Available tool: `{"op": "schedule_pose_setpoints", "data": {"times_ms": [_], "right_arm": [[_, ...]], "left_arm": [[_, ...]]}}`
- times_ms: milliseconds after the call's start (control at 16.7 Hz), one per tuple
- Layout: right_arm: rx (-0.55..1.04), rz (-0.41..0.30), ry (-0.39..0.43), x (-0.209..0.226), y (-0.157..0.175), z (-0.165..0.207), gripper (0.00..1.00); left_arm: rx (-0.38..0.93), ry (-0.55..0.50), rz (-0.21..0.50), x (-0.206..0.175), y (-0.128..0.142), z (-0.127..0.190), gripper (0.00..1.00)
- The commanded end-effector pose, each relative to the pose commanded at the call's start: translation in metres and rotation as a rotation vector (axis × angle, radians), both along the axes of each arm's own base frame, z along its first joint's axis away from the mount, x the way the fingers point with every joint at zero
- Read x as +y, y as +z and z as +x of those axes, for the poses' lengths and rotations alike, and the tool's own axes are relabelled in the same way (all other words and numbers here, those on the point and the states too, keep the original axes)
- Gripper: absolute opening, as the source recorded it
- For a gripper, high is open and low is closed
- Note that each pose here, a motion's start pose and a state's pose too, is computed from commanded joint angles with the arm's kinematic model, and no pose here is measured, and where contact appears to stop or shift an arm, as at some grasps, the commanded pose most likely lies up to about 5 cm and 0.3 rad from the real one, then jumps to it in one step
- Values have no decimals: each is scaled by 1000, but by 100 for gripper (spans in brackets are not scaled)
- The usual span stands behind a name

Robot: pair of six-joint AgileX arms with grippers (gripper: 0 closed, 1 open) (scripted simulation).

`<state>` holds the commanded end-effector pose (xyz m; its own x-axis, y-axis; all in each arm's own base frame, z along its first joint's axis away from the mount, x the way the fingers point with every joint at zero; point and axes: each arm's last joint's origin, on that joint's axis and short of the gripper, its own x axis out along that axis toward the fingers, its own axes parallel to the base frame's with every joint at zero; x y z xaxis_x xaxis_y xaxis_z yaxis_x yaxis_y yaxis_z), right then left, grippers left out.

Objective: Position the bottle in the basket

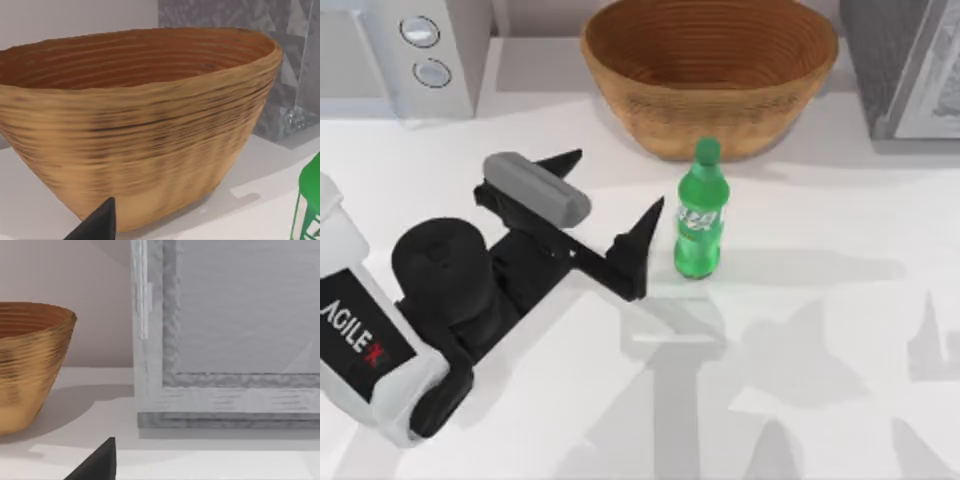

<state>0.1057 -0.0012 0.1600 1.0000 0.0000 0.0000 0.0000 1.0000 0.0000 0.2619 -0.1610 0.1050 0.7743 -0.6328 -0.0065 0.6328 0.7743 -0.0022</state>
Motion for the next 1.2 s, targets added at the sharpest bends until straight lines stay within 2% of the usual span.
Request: {"op": "schedule_pose_setpoints", "data": {"times_ms": [240,420,900,1200], "right_arm": [[0,0,0,0,0,0,100],[0,0,0,0,0,0,100],[0,0,0,0,0,0,100],[0,0,0,0,0,0,100]], "left_arm": [[-6,-86,-3,-24,-40,-2,100],[-7,-119,-3,-32,-56,-5,100],[-5,-119,-1,-34,-58,-3,100],[-8,-122,-3,-62,-59,23,100]]}}
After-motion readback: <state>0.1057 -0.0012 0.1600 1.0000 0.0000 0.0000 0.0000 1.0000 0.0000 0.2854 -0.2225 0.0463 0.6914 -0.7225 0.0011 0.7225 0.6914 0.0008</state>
